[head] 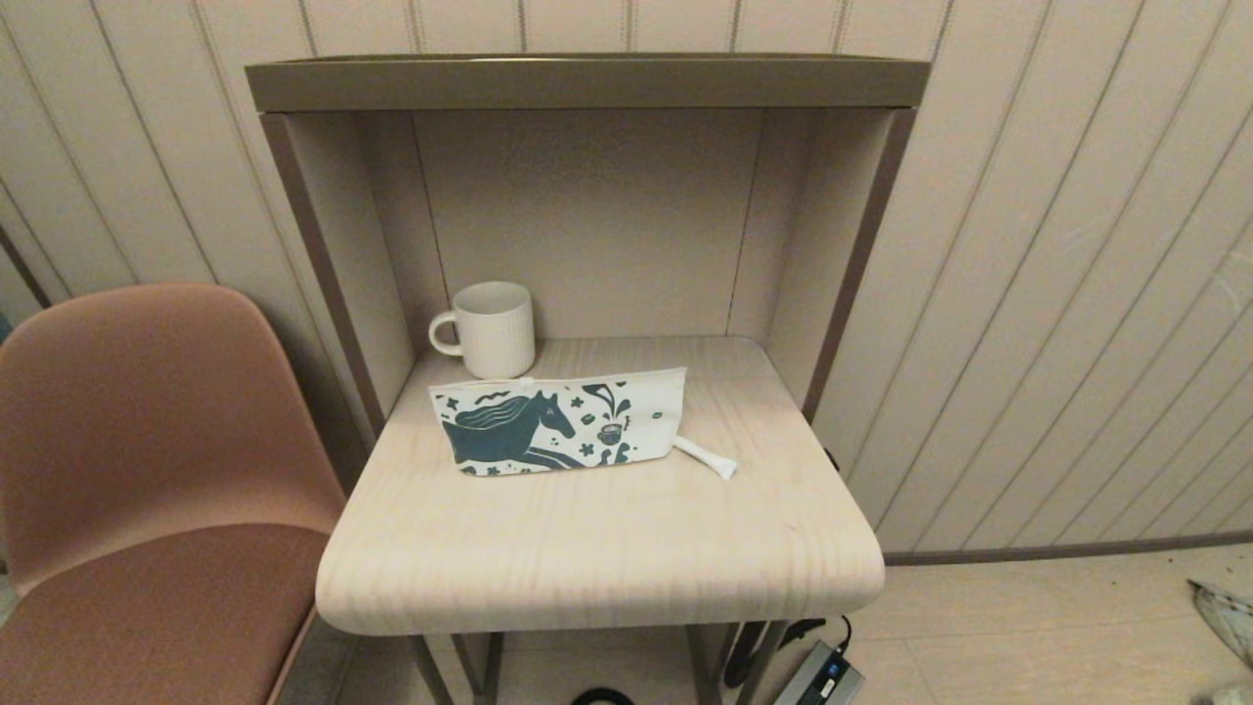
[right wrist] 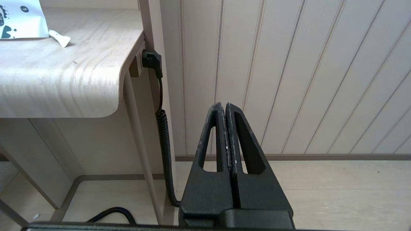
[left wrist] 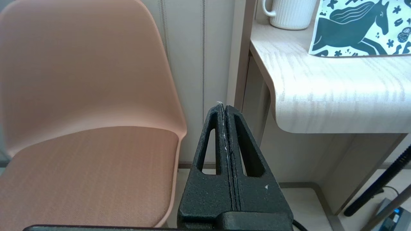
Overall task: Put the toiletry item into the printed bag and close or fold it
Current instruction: Pick up the storage bag
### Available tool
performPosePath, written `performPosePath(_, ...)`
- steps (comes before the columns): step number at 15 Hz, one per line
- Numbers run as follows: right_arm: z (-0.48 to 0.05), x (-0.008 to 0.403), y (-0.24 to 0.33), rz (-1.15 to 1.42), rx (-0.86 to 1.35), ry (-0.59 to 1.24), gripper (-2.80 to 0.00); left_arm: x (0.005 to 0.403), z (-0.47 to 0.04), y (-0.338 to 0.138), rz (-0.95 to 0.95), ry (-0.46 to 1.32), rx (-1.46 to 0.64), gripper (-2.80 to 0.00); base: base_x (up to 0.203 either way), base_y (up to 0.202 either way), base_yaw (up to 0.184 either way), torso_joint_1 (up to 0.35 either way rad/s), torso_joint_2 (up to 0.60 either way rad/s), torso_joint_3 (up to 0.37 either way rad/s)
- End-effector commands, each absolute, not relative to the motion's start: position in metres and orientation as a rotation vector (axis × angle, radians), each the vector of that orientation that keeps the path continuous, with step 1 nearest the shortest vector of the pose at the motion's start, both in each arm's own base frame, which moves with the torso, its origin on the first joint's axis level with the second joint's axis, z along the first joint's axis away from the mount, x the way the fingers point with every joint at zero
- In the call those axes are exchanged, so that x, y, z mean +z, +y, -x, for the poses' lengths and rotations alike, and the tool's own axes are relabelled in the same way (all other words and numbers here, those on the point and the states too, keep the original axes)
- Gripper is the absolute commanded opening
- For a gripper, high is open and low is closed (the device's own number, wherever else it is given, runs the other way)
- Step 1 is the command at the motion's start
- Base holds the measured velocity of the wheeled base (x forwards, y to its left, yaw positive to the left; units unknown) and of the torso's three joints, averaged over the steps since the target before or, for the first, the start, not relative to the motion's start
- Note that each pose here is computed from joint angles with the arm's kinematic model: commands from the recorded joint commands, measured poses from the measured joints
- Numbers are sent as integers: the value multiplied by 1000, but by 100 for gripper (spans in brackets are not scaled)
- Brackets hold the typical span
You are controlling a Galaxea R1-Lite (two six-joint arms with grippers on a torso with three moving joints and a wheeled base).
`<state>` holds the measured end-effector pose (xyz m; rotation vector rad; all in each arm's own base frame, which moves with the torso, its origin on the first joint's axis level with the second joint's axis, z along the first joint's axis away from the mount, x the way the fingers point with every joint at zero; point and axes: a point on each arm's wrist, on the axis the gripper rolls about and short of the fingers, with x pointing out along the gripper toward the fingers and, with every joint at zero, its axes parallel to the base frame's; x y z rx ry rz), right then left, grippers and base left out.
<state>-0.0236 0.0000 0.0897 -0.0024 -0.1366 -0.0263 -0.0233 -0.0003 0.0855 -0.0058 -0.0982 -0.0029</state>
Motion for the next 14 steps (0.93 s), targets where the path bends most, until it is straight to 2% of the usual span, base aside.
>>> performPosePath(1, 24, 90, 0, 3, -26, -136, -280, 85, 23, 0, -7, -96, 3, -280, 0, 0, 0, 0, 0, 0)
performPosePath(3, 23, 90, 0, 3, -25, -135, -280, 92, 24, 0, -21, -84, -1, -280, 0, 0, 0, 0, 0, 0)
performPosePath(7, 23, 90, 0, 3, -25, -135, -280, 192, 8, -1, 39, -73, -63, -280, 0, 0, 0, 0, 0, 0)
performPosePath(10, 23, 90, 0, 3, -25, -135, -280, 245, -35, -10, 97, 24, -375, -280, 0, 0, 0, 0, 0, 0)
performPosePath(12, 23, 90, 0, 3, -25, -135, -280, 255, -62, -20, 102, 117, -674, -280, 0, 0, 0, 0, 0, 0)
performPosePath(14, 23, 90, 0, 3, -23, -135, -280, 250, -93, -28, 23, 190, -824, -280, 0, 0, 0, 0, 0, 0)
